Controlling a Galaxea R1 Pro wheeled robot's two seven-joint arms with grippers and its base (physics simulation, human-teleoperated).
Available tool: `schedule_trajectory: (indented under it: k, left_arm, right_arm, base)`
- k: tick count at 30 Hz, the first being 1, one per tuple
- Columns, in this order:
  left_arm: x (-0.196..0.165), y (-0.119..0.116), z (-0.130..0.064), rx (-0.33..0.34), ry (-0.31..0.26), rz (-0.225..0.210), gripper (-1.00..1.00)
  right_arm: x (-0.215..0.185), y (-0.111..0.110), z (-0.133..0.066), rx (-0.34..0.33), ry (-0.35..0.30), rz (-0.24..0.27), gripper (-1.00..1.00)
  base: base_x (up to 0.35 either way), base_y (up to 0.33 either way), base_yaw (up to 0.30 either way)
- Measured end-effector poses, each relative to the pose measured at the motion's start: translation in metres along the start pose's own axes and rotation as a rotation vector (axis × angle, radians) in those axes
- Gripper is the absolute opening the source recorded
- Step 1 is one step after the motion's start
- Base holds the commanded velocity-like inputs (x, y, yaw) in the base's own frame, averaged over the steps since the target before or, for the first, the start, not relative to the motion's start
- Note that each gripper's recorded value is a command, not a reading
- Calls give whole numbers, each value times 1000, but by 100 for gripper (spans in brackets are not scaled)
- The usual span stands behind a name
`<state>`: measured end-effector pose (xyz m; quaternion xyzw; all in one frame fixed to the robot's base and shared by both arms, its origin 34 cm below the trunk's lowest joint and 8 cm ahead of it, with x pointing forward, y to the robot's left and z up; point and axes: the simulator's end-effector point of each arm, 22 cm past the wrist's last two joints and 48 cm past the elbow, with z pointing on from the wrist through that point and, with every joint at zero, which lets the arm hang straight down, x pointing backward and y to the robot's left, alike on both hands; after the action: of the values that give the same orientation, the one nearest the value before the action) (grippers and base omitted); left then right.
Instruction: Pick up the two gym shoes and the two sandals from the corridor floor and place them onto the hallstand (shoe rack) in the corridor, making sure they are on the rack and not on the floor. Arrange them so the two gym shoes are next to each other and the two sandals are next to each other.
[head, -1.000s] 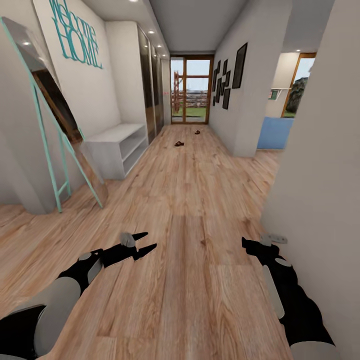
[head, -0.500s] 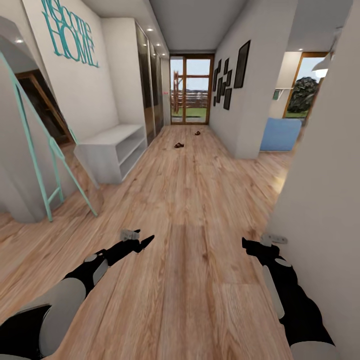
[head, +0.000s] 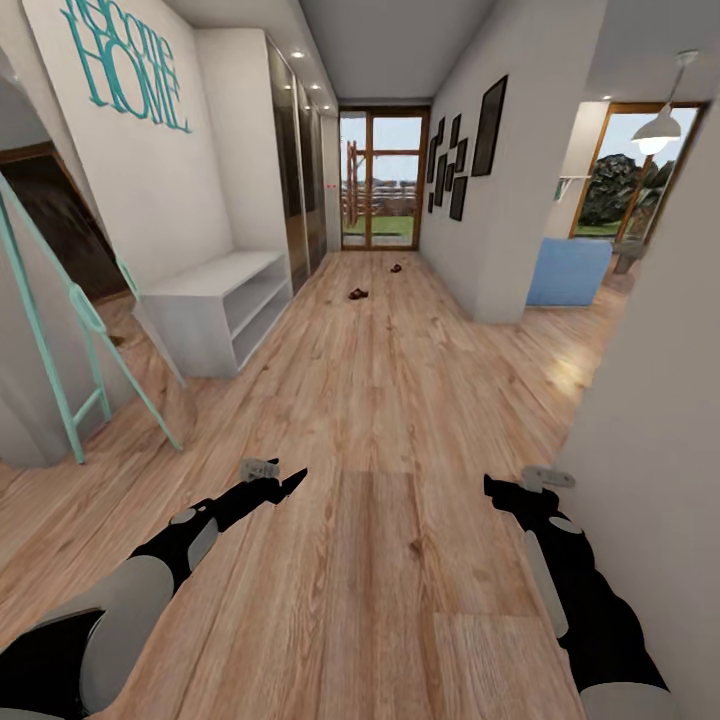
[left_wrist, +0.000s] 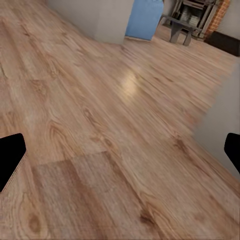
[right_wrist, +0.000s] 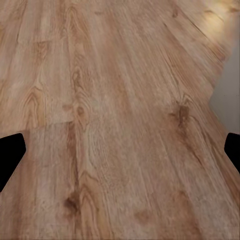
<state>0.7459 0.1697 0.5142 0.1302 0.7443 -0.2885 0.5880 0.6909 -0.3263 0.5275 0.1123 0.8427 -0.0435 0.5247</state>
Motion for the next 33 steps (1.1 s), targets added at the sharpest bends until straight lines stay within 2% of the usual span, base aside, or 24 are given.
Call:
schedule_trajectory:
  k: [33]
  left_arm:
    - [-10, -4, -2, 5, -13, 7, 100]
  right_arm:
    - [-10, 1, -5, -9, -19, 10, 100]
  base:
    - [347, 0, 0]
